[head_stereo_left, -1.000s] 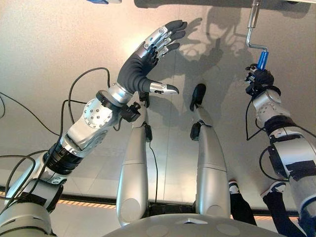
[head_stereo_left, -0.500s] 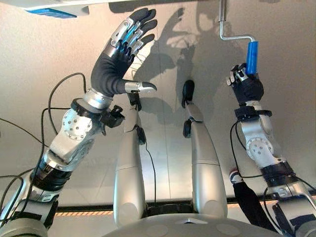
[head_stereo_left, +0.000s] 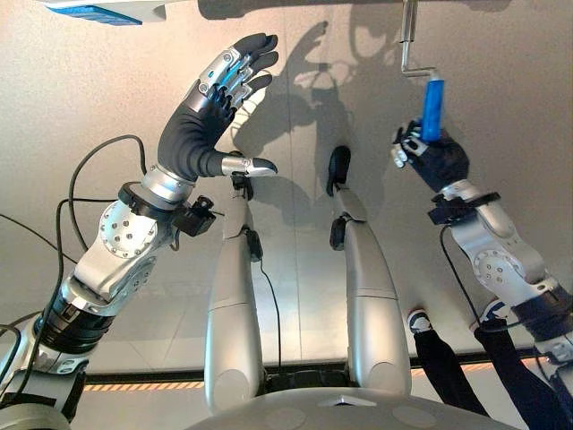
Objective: Raise the hospital bed
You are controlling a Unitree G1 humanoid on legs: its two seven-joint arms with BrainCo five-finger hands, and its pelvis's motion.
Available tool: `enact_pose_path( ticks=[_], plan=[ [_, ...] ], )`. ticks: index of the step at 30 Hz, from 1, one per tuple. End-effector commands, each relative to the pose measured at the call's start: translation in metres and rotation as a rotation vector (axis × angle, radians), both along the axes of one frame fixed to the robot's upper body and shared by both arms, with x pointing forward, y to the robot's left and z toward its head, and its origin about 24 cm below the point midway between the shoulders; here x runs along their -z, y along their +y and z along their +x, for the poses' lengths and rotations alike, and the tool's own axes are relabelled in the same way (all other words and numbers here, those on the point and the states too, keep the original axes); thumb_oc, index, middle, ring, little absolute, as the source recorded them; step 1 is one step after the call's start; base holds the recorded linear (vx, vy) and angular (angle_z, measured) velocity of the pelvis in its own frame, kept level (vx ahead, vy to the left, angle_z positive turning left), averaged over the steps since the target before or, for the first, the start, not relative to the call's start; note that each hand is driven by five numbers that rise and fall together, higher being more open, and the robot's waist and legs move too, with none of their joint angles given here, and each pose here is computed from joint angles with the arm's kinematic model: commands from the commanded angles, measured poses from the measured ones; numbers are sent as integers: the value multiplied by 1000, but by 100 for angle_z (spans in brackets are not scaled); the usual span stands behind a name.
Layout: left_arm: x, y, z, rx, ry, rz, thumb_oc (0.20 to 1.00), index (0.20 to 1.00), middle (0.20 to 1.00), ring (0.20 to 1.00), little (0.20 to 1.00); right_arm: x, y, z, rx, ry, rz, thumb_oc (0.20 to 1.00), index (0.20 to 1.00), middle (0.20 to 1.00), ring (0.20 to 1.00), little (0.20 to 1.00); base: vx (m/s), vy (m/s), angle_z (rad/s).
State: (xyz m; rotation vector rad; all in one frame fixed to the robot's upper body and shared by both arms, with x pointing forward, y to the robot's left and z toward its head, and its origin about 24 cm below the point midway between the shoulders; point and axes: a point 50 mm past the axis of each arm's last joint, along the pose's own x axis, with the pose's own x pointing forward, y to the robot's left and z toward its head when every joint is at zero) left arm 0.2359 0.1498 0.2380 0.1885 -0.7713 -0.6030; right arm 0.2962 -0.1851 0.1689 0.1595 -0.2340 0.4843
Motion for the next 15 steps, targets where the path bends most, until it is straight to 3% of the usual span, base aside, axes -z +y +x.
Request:
enact_pose_path(
  ticks=[1,9,15],
  plan=[
    [-10,-10,-21,83,-114,34,1000,1000,1000,1000,1000,-58,39,-16,-255,-279,19,200,200,200,200,200,16,10,7],
    [-4,-9,-25,94,-79,66,1000,1000,1000,1000,1000,-78,33,-5,-248,-279,-274,200,200,200,200,200,19,21,9],
    [-4,-13,-26,111,-95,87,1000,1000,1000,1000,1000,-70,42,-2,-294,-236,-329,200,200,200,200,200,15,22,9]
  ],
)
